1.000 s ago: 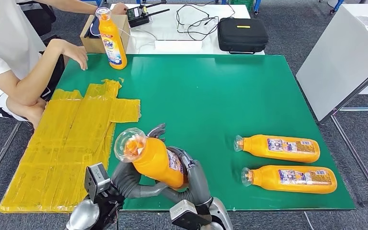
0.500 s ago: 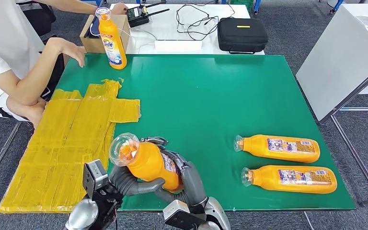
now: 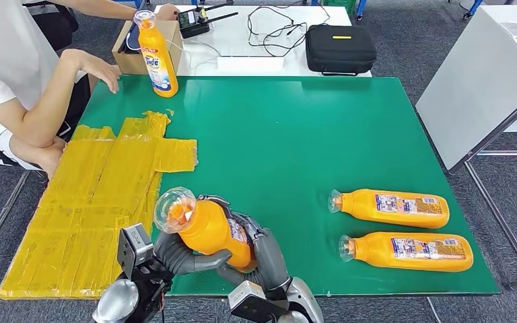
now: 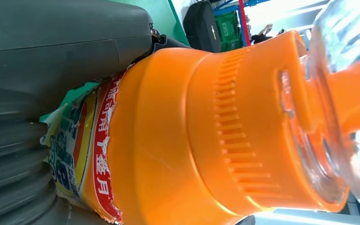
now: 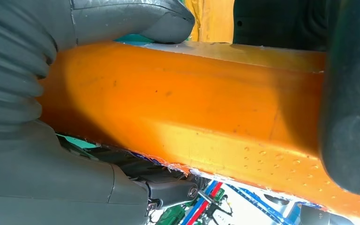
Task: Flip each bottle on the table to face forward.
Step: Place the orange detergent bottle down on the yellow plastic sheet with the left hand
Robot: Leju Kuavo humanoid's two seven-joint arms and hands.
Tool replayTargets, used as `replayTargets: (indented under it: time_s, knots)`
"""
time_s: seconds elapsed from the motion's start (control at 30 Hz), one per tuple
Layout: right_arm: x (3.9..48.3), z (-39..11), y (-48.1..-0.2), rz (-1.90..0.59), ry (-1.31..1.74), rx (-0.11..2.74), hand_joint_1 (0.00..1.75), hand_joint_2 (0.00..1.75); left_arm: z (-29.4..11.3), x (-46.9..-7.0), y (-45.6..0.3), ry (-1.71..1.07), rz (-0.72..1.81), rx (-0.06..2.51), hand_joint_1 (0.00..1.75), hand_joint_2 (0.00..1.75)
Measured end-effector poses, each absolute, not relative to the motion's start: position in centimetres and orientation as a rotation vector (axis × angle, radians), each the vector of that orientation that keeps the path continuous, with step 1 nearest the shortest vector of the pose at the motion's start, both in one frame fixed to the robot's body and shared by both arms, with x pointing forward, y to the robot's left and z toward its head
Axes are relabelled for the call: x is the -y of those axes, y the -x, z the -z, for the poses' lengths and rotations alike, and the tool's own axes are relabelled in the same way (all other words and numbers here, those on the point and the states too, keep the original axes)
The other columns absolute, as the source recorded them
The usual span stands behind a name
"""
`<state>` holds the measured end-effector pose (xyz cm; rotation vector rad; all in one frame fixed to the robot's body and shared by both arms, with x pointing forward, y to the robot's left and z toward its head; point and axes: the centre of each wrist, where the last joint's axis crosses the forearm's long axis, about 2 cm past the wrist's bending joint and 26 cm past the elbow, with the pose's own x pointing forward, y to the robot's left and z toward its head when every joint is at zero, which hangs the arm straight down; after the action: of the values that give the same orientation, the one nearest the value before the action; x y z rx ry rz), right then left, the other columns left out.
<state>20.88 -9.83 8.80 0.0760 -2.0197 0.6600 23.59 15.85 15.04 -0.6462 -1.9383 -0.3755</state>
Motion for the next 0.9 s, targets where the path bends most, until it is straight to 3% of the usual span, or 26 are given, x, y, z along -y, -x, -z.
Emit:
replayTargets:
  time_s: [0.27, 0.3, 0.43, 0.63, 0.9]
  knots:
    - [9.8, -8.8, -20.9, -0.661, -0.076, 2.017, 1.75, 1.75, -15.0, -15.8, -23.6, 0.645, 0.373, 1.936, 1.75, 1.75]
    - [9.8, -8.8, -20.9, -0.661, -0.076, 2.016, 1.67, 1.75, -15.0, -15.8, -23.6, 0.645, 0.372, 1.936, 1.75, 1.75]
    - [9.9, -8.7, -20.8, -0.645, -0.063, 2.015, 0.04, 1.75, -14.9, -15.9, -23.6, 0.638, 0.359, 1.937, 1.75, 1.75]
    - [10.8, -9.1, -20.5, -0.488, -0.026, 2.012, 0.0, 1.75, -15.0, -16.1, -23.7, 0.501, 0.353, 1.993, 1.75, 1.75]
    - [16.4, -11.8, -19.5, -0.248, -0.009, 2.028, 0.0, 1.75, -15.9, -20.4, -25.1, -0.385, 0.45, 2.203, 1.75, 1.75]
